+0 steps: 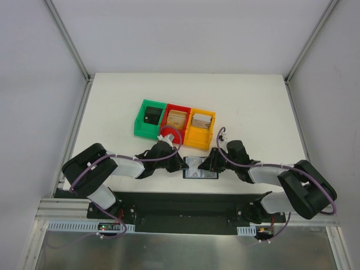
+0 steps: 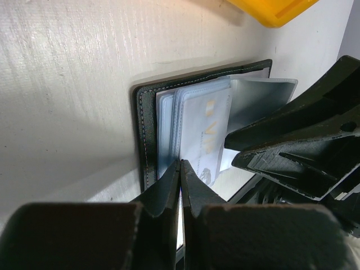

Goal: Take the credit cards out of the card holder
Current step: Remove the credit card from the card holder.

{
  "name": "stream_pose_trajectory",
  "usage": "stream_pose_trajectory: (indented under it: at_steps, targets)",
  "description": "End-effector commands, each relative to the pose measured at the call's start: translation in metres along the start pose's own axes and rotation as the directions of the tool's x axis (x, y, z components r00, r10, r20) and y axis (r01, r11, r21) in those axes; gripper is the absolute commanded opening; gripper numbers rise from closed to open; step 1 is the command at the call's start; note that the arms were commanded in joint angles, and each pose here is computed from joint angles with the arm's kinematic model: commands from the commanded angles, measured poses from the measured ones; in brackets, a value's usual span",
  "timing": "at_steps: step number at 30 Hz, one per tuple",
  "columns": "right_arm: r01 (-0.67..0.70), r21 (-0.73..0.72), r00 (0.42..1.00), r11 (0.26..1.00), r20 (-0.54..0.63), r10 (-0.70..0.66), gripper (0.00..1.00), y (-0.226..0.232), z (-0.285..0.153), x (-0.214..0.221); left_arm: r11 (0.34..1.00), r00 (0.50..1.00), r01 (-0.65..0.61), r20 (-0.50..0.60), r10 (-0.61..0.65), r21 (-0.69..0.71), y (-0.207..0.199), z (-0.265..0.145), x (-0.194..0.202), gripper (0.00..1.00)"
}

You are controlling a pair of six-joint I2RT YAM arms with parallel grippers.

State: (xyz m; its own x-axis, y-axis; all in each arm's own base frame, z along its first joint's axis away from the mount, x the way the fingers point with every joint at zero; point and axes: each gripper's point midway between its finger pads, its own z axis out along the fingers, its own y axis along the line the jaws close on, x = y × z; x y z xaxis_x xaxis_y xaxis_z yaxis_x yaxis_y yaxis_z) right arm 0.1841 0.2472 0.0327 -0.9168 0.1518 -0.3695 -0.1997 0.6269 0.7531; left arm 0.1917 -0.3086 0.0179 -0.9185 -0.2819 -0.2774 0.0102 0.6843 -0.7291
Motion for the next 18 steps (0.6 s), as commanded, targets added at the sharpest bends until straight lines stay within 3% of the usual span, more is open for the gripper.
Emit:
stream_pose_trajectory:
  at_steps: [1, 6, 12, 18]
  targets:
    - [-0.006, -0.074, 1.000, 0.997, 0.020, 0.007, 0.24, 0.013, 0.003, -0.007, 0.986, 0.999, -0.006, -0.054, -0.004, -0.168, 0.047, 0.000, 0.020, 0.00]
    - [-0.016, -0.089, 1.000, 0.996, 0.016, 0.017, 0.21, 0.015, 0.005, -0.007, 0.986, 0.999, -0.006, -0.052, -0.003, -0.168, 0.047, 0.000, 0.020, 0.00]
    - [-0.027, -0.077, 1.000, 0.997, 0.007, 0.027, 0.33, 0.011, 0.006, -0.004, 0.986, 0.998, -0.004, -0.055, -0.005, -0.168, 0.047, 0.001, 0.021, 0.00]
    - [-0.061, -0.075, 0.998, 0.995, 0.001, 0.062, 0.33, 0.003, 0.007, 0.001, 0.985, 0.998, -0.002, -0.055, -0.008, -0.175, 0.050, 0.001, 0.022, 0.00]
